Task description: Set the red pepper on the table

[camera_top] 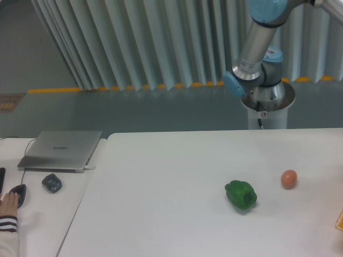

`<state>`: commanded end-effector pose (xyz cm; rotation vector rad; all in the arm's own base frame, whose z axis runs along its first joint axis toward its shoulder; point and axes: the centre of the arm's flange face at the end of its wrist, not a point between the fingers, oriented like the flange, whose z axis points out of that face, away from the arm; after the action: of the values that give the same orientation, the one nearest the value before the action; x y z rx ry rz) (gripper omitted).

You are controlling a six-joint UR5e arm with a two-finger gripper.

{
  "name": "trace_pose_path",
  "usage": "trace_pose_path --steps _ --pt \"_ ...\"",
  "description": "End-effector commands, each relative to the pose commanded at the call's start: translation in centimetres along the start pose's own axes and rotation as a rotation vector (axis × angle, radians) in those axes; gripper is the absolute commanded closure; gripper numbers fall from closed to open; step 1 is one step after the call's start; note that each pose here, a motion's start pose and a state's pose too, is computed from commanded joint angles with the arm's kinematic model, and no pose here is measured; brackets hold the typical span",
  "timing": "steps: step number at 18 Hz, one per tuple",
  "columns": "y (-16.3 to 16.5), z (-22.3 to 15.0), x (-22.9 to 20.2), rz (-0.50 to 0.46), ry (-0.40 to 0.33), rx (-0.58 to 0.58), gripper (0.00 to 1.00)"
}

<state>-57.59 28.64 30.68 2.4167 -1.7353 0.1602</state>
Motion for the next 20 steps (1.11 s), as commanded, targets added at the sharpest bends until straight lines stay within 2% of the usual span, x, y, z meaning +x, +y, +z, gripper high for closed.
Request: trace_pose_path --steps 6,12,20 --pt "0.2 0.0 -0.7 -0.003 0.017 -0.024 0.00" --pt "-0.7 -0.9 -2.8 -0.073 0.004 -0.042 0.00" --pt "-1.3 -2.2 -4.6 -0.083 -0.010 -0.041 0.00"
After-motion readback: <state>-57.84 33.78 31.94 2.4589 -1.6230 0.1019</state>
